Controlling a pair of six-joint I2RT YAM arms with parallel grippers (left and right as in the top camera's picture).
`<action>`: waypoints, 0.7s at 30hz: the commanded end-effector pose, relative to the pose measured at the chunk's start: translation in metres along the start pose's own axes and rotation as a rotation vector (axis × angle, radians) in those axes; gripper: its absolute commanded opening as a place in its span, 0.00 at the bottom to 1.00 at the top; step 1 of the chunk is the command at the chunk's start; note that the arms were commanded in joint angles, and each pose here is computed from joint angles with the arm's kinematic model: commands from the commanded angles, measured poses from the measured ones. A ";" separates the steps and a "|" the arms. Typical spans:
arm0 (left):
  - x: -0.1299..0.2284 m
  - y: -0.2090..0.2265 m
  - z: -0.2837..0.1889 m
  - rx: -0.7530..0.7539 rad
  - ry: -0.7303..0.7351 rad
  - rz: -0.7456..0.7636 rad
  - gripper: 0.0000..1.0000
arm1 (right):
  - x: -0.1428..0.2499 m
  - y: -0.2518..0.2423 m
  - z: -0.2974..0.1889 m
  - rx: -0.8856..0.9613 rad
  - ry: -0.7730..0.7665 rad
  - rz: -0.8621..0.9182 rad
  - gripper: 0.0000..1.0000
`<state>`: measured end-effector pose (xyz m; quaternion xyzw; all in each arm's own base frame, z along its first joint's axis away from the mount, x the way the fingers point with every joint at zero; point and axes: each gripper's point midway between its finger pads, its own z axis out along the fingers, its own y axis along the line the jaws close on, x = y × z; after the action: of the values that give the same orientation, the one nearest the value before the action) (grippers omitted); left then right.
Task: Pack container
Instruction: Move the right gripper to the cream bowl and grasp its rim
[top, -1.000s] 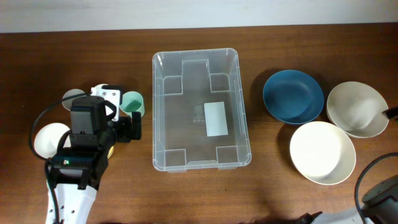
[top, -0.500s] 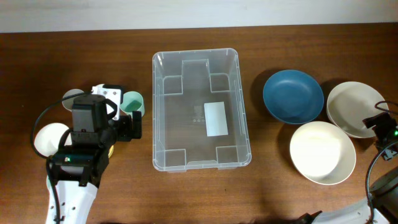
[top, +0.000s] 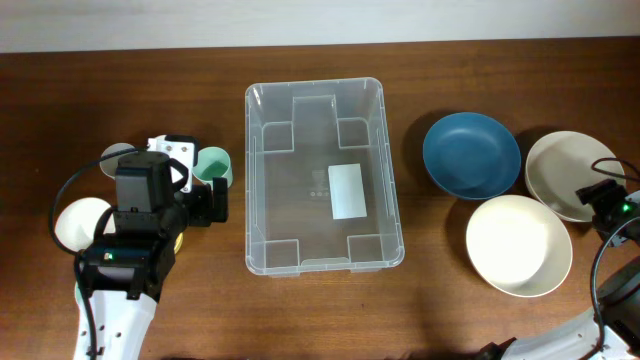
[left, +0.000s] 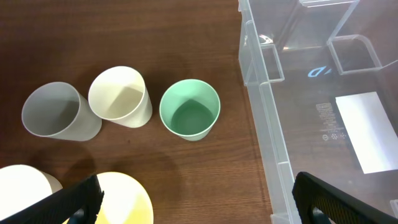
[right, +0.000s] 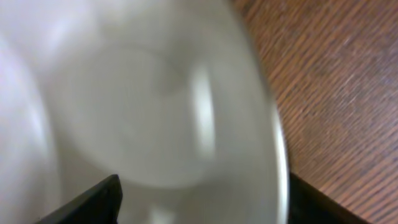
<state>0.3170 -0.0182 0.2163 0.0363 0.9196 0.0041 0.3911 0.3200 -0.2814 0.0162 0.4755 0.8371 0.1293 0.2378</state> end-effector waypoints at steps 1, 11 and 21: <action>-0.010 0.000 -0.004 0.007 -0.027 -0.011 1.00 | 0.013 -0.003 0.012 0.003 0.047 0.008 0.60; -0.010 0.000 -0.004 0.007 -0.029 -0.011 1.00 | 0.013 -0.003 0.012 0.002 0.047 0.008 0.29; -0.011 0.000 -0.004 0.007 -0.029 -0.011 1.00 | 0.013 -0.002 0.012 -0.001 0.046 0.047 0.04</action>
<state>0.3179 -0.0182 0.2174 0.0362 0.9185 0.0040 0.3937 0.3184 -0.2789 0.0090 0.4836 0.8347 0.1345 0.2266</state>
